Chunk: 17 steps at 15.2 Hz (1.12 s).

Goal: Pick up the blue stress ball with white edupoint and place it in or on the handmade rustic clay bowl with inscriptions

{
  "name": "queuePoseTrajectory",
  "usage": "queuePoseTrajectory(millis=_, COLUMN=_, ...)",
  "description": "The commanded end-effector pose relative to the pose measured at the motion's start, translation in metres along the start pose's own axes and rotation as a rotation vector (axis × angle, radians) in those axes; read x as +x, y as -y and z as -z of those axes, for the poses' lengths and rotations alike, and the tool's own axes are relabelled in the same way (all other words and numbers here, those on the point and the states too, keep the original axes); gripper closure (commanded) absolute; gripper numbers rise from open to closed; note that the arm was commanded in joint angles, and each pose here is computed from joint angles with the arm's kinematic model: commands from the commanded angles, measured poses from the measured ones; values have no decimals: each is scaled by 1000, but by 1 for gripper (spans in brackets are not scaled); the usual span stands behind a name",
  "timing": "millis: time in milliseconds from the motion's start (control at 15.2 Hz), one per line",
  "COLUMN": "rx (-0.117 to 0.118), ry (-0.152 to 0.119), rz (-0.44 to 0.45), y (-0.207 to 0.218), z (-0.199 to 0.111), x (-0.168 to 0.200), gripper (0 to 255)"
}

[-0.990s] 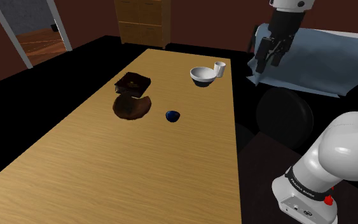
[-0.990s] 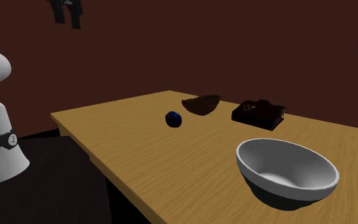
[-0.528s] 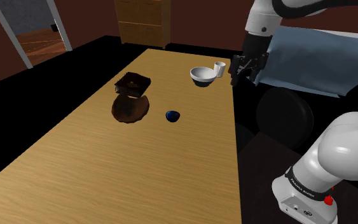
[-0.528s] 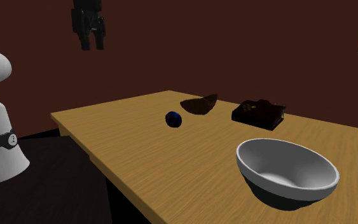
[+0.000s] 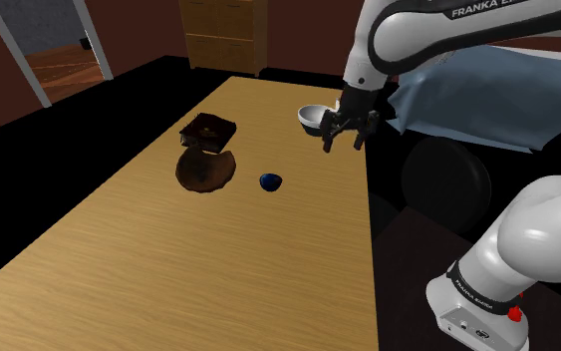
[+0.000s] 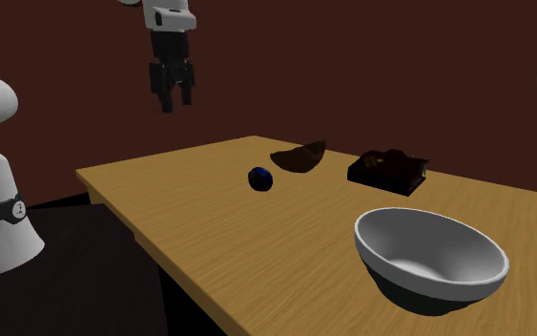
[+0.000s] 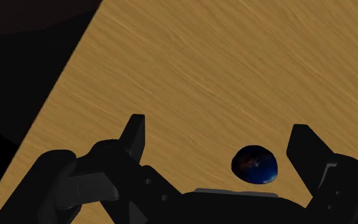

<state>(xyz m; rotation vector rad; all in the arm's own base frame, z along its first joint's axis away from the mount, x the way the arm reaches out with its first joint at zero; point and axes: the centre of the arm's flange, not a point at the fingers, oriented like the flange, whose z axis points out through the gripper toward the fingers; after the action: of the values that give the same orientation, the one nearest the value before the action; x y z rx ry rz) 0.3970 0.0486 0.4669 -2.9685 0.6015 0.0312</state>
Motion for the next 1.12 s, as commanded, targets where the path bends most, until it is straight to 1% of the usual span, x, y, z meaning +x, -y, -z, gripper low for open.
queuePoseTrajectory(millis=0, rx=20, ry=-1, rz=-41, y=10, z=-19, x=16, gripper=0)
queuePoseTrajectory(millis=1056, rx=167, ry=4, rz=-352, y=73, z=-166, x=140, gripper=0)
